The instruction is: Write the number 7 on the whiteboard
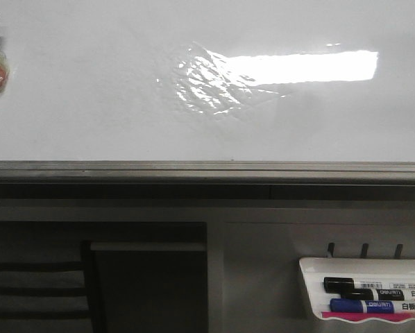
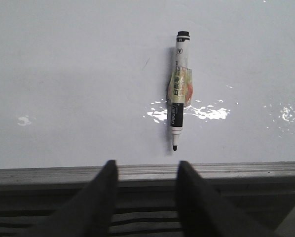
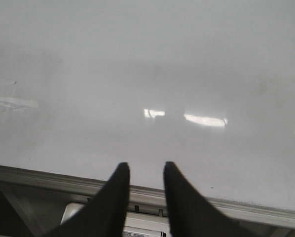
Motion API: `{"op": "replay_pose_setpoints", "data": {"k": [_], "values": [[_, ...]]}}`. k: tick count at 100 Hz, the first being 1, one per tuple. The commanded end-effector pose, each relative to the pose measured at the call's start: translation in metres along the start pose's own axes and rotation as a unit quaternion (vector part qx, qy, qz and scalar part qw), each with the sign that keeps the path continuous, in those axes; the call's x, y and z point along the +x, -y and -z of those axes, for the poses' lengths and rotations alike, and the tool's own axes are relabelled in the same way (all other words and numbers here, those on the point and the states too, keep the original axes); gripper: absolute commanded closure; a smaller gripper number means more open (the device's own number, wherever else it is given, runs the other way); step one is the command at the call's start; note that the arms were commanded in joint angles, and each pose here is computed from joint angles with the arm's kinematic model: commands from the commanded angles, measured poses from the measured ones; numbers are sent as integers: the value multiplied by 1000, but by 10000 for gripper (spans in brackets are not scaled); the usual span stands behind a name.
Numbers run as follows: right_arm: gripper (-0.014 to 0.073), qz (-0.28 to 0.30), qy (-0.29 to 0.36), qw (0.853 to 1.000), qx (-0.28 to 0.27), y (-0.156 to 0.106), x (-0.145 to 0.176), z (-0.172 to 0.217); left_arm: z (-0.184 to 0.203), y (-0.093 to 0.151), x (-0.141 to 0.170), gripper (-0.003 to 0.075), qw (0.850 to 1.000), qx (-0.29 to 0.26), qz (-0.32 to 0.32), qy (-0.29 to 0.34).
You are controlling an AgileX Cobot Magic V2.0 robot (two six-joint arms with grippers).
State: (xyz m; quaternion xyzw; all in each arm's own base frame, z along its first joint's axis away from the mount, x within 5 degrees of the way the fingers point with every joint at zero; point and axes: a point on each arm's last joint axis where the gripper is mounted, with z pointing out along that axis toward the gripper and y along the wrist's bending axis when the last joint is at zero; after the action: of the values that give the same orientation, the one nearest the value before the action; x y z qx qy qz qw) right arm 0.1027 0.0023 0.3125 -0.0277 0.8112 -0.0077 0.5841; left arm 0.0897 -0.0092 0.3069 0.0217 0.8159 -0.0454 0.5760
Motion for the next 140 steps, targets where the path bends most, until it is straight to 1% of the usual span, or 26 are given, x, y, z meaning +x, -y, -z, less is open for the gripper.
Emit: {"op": "replay_pose_setpoints", "data": {"k": [1,5,11,41,53,71,79,87,98,107,130,135,140], "values": [[234,3,56,998,6,1,-18,2,3,0,-18,185,999,-3,0,51],[171,3,56,998,6,1,-18,2,3,0,-18,117,999,-3,0,51],[123,3,56,998,6,1,-18,2,3,0,-18,76,999,-3,0,51],[119,3,54,999,6,1,-18,2,3,0,-18,83,999,-2,1,51],[119,3,55,998,6,1,-18,2,3,2,-20,83,998,8,25,60],[119,1,55,998,5,1,-18,2,-5,1,-20,83,999,7,20,47],[119,1,55,998,5,1,-18,2,-15,1,-20,83,1000,9,-6,23],[119,0,55,998,5,1,-18,2,-22,5,-22,83,1000,28,-11,8],[119,-2,55,998,4,1,-18,2,-38,13,-24,83,997,52,-55,-13],[119,-3,55,998,4,1,-18,2,-56,17,-22,83,996,62,-60,-30],[119,-3,55,998,4,1,-18,2,-100,19,-22,86,997,49,-57,-17],[119,-3,55,998,4,1,-18,2,-109,19,-22,106,997,44,-57,-12],[119,-3,55,998,4,1,-18,2,-119,19,-20,143,998,40,-57,-13]]}}
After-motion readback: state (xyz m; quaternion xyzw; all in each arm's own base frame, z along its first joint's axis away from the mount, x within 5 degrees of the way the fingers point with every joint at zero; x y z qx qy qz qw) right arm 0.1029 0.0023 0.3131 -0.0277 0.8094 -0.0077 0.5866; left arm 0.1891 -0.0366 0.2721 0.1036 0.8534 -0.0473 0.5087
